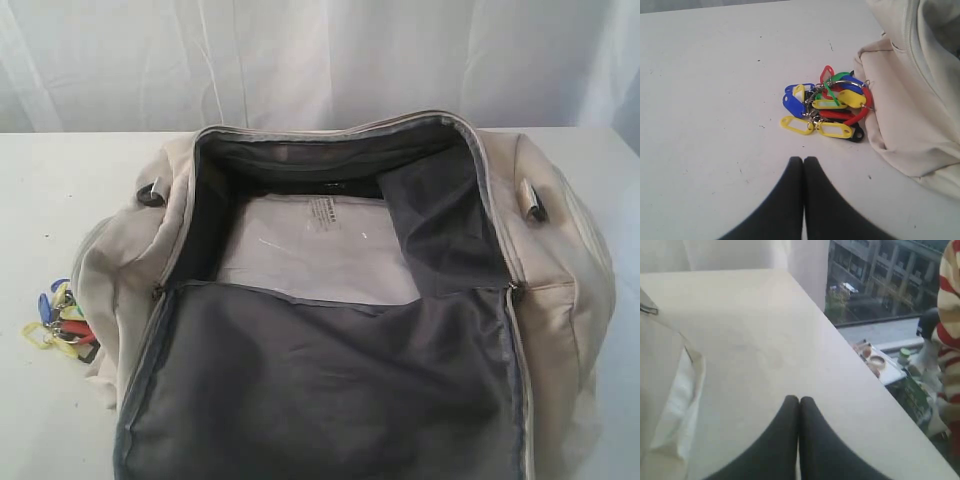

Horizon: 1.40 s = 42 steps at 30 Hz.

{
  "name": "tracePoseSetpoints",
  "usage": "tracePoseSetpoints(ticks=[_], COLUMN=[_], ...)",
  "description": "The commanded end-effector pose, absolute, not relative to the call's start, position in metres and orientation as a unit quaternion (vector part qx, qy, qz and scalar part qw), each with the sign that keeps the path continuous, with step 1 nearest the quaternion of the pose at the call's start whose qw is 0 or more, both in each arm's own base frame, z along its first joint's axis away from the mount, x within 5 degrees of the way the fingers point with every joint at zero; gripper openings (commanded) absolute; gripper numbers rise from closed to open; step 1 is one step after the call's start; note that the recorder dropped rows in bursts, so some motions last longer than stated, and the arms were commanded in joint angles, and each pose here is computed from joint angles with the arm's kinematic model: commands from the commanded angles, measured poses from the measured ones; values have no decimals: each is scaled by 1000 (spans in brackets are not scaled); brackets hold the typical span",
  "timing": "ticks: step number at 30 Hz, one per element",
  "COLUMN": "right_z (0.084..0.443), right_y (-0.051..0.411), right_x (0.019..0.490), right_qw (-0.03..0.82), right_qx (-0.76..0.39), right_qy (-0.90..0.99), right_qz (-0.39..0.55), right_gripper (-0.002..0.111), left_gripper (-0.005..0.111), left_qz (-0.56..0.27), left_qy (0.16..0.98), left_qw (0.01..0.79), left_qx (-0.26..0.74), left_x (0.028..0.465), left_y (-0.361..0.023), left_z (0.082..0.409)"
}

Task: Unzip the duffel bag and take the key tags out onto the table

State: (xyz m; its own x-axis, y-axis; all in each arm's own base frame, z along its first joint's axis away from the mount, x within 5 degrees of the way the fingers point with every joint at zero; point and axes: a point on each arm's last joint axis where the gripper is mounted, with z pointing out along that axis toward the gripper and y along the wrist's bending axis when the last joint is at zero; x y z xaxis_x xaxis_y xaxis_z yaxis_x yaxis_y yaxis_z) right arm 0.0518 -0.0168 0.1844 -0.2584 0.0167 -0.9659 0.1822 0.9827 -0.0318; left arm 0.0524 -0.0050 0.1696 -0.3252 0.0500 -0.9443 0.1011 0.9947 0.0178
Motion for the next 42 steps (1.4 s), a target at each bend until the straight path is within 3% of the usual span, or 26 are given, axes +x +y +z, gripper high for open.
tracePoseSetpoints(ticks=[1, 8, 30, 35, 37, 42], right_z=[195, 195, 193, 189, 189, 189], right_y=[-9, -2, -1, 12, 14, 9], right_x=[56, 56, 56, 54, 53, 54], right_qw=[666, 668, 657, 586, 566, 602], right_qx=[23, -23, 6, 177, 209, 146], right_qy=[744, 744, 753, 746, 737, 754], right_qz=[-40, 0, 32, 261, 304, 217], right_gripper=[0, 0, 0, 0, 0, 0], left_gripper=[0, 0, 0, 0, 0, 0], left_qz=[-26, -26, -26, -26, -26, -26], left_qy=[813, 813, 813, 813, 813, 813], left_qw=[580, 580, 580, 580, 580, 580], left_qx=[42, 42, 42, 42, 42, 42], left_x=[52, 52, 52, 52, 52, 52], left_y=[-5, -5, -5, -5, -5, -5], left_z=[169, 169, 169, 169, 169, 169])
